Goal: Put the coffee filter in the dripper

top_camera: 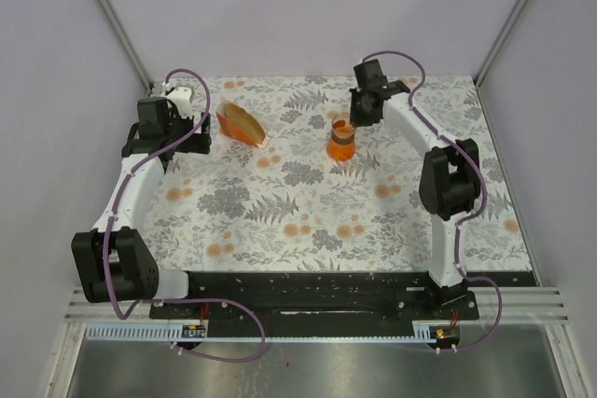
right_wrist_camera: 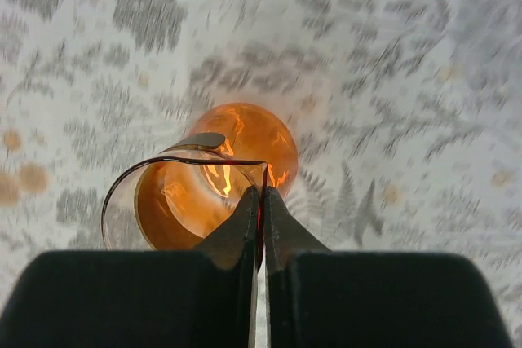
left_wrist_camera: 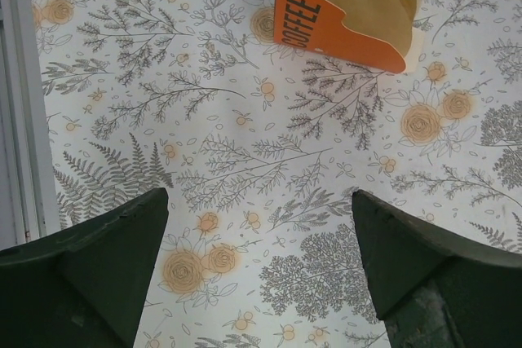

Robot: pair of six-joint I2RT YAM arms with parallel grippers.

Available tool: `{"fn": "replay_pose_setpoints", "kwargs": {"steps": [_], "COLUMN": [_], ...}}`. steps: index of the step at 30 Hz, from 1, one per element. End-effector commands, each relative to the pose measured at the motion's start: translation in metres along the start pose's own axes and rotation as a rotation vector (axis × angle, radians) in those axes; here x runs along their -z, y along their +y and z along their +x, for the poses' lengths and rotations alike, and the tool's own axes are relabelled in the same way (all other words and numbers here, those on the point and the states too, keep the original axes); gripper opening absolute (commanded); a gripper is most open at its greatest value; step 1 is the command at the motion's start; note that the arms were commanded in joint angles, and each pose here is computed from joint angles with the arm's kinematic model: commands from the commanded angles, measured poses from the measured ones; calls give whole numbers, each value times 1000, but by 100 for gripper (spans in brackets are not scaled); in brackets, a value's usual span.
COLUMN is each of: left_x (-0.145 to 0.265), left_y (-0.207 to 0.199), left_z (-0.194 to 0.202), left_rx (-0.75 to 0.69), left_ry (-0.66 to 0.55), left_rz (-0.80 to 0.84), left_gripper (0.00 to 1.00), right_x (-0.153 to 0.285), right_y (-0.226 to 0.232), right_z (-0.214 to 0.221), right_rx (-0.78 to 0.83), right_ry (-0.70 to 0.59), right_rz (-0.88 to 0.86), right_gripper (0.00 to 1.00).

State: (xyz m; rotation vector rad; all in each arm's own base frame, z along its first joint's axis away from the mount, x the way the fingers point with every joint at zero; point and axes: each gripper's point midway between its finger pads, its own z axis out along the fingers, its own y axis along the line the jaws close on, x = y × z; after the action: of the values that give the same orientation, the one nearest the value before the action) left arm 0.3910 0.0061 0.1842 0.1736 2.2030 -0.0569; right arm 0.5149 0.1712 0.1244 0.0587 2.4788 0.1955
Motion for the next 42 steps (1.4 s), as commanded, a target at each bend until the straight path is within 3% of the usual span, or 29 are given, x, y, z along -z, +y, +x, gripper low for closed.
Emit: {"fn": "replay_pose_setpoints", "kwargs": {"steps": [1, 9, 16, 23, 30, 36, 42], "left_x": [26, 42, 47, 48, 44, 30, 5], "left_y": [-11, -66, -109, -159, -206, -248, -273], "left_z": [-28, -25, -20, -13, -23, -26, -25], "left_rx": [-36, -36, -64, -146, -200, -277, -334], "left_ry": [-75, -72, -45, -14, 5, 32, 88], "left_rz": [65, 336, 456, 582, 650, 650, 623], "left_gripper": [99, 90, 86, 86, 86, 84, 79], "right_x": [65, 94, 102, 109, 158, 194, 194], "right_y": [31, 63, 80, 104, 114, 74, 22], "right_z": [1, 74, 102, 108, 80, 57, 52], "right_rx": [-52, -60, -49, -32, -17, 9, -53], "right_ry": [-140, -103, -91, -77, -167, -300, -289], "right_rz": [-51, -73, -81, -145, -254, -152, -103], "right_gripper": [0, 2, 9, 36, 55, 70, 72]}}
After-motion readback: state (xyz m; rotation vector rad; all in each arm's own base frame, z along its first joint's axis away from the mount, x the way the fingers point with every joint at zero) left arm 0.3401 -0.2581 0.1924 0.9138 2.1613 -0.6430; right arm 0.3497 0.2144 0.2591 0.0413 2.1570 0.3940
